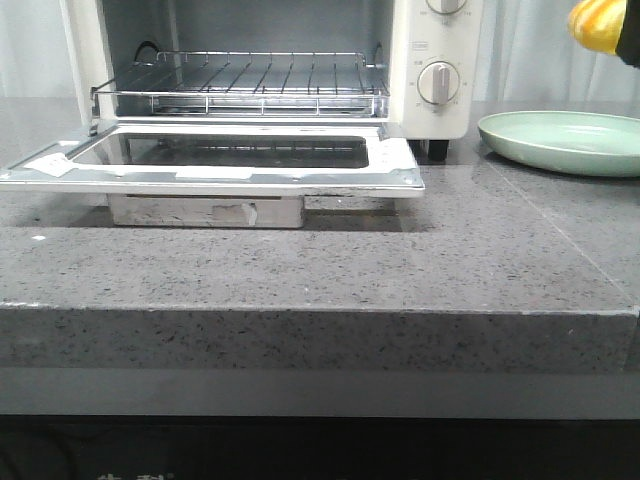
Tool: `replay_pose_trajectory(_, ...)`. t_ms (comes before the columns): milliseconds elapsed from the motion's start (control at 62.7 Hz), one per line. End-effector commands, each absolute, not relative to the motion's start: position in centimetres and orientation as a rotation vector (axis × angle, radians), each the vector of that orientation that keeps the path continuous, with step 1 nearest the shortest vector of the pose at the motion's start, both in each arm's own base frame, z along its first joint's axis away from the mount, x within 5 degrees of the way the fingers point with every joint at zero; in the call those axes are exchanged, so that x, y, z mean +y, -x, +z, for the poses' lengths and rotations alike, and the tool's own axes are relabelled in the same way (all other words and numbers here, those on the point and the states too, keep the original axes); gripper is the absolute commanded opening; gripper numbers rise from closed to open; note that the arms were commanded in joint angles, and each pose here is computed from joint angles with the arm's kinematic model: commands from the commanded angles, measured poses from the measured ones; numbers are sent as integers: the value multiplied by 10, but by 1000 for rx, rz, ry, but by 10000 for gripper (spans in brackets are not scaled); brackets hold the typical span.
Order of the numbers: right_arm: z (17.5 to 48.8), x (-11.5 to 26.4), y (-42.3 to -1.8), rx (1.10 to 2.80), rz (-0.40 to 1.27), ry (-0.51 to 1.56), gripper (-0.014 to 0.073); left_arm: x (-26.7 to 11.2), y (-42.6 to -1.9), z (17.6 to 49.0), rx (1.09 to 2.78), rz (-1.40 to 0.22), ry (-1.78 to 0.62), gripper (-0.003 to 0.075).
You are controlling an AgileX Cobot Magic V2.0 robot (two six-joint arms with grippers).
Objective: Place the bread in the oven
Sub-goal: 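Lift the bread and carry it with the right gripper into the oven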
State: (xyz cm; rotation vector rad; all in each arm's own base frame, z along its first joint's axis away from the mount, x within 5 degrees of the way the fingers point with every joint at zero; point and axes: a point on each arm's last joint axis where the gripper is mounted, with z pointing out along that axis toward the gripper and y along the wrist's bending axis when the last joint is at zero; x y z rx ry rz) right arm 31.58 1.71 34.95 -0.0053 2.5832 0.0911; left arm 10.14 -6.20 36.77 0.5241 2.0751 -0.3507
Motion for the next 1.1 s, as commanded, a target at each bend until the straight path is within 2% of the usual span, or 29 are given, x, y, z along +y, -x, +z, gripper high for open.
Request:
replay_pose_trajectory(0, 379, 26, -288, 2454, 129, 46, 160, -63, -102, 381, 1991, -385, -489, -18)
replay_pose_trajectory(159, 381, 45, -255, 2452, 283, 83, 160, -63, -102, 381, 1991, -385, -489, -18)
replay_pose_trajectory(287, 384, 66, -235, 2450, 374, 200, 160, -63, -102, 381, 1991, -385, -489, -18)
replay_pose_trajectory(542, 385, 133, -218, 2450, 530, 413, 160, -63, -102, 381, 1991, -385, -489, -18)
replay_pose_trajectory(813, 395, 192, -242, 2446, 380, 484, 160, -63, -102, 382, 1989, -385, -489, -18)
replay_pose_trajectory(1084, 399, 235, -291, 2403, 181, 448, 160, -63, -102, 382, 1989, -385, -489, -18)
